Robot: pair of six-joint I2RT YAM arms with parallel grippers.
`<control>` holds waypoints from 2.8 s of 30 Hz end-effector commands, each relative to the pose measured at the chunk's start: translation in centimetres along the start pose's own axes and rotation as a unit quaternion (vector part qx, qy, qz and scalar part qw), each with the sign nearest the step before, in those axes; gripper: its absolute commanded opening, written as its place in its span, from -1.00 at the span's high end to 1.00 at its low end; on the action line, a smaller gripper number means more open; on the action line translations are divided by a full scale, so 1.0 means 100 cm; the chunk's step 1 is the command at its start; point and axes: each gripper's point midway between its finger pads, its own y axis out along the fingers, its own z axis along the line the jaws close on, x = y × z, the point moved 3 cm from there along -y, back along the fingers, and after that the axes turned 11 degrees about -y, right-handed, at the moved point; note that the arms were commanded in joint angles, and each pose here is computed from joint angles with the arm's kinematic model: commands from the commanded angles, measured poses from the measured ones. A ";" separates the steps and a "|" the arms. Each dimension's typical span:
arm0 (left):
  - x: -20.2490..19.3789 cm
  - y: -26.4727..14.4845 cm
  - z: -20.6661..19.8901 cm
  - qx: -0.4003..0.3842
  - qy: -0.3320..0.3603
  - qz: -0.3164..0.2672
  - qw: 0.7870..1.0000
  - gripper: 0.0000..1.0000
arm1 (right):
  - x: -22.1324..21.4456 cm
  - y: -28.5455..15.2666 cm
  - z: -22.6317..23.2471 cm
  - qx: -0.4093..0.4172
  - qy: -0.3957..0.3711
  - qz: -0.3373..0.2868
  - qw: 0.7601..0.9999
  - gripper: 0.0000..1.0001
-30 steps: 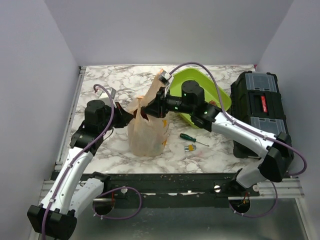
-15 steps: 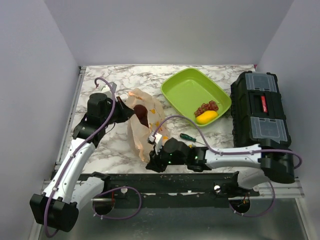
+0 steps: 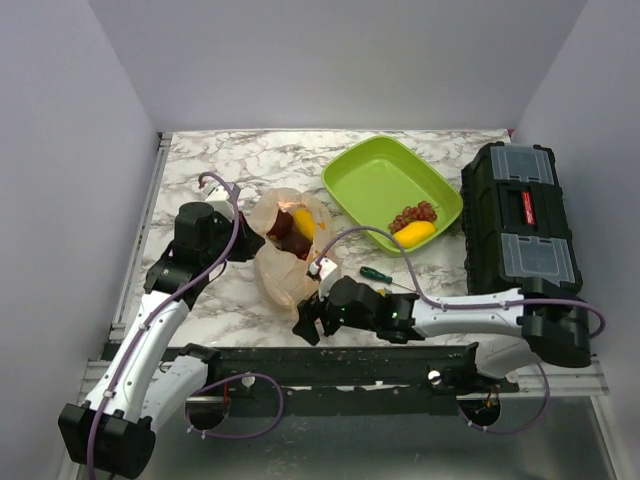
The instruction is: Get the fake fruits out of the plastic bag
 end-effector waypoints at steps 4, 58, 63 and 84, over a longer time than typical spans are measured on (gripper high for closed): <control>-0.007 0.002 -0.003 -0.028 0.022 0.018 0.999 1.00 | 0.076 -0.055 0.006 -0.002 0.019 -0.123 0.992 -0.81; -0.078 -0.010 0.034 0.083 -0.057 0.145 0.984 1.00 | 0.078 0.015 -0.071 -0.289 0.033 -0.100 0.951 0.09; -0.071 -0.012 0.019 0.050 -0.043 0.140 0.988 1.00 | 0.101 0.032 -0.064 -0.281 0.018 -0.119 0.952 0.19; -0.070 0.005 0.027 0.051 -0.005 0.153 0.987 1.00 | 0.107 0.051 -0.096 -0.234 0.084 -0.143 0.958 -0.14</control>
